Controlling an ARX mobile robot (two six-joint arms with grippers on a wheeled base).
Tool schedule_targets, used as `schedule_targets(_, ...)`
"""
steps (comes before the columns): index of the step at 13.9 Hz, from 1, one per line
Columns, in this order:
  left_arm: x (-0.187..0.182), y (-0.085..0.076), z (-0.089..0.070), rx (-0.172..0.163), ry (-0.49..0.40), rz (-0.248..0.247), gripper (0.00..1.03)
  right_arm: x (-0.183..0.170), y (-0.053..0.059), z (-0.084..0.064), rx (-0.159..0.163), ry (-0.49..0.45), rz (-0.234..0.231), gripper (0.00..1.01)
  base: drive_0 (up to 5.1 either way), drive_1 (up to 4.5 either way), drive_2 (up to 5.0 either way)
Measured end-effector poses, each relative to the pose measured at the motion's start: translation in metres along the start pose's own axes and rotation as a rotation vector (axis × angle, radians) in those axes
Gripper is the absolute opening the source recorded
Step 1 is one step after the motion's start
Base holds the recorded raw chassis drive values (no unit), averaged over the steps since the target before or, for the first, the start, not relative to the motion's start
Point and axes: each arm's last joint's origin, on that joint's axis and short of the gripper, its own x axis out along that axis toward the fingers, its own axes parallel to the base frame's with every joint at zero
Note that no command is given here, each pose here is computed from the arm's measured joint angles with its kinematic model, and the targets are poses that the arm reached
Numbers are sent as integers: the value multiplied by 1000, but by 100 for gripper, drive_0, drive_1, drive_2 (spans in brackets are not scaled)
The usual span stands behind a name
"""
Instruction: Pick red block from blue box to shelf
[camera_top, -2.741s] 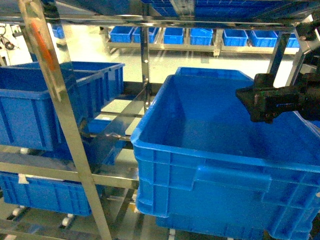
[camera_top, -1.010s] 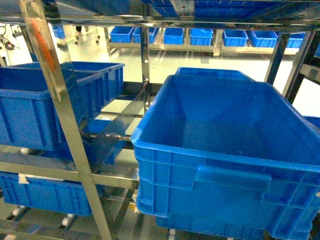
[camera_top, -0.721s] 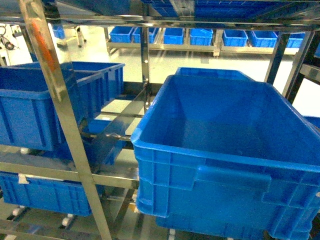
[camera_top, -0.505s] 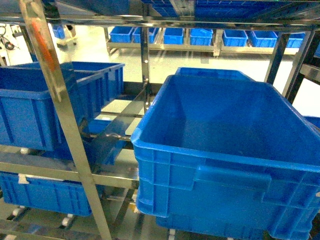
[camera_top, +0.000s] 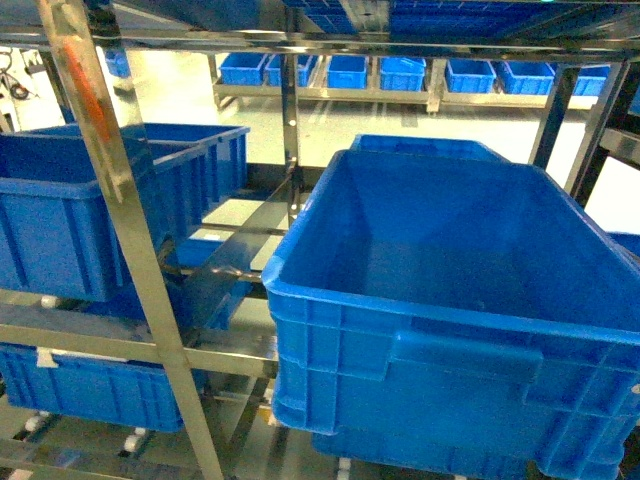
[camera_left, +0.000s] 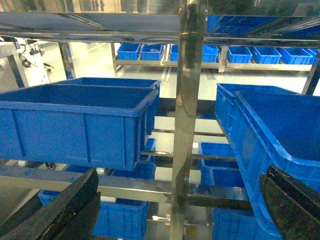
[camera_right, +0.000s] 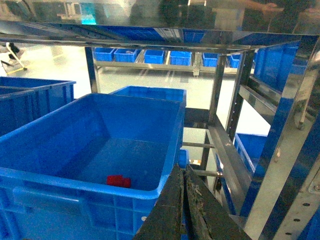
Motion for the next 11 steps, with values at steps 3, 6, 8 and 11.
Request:
schedule_targets(3,0,0,0,0,0,0,98,-12,0,-1,0,-11,3,2,0,0,0)
schedule_targets(6,0,0,0,0,0,0,98,-12,0,-3,0,11,3,2,0,0,0)
schedule_targets(8,0,0,0,0,0,0,98,-12,0,-3,0,10,2,15,0,0,0)
schedule_targets(11,0,0,0,0,0,0,98,-12,0,-3,0,10,3,63,0,0,0)
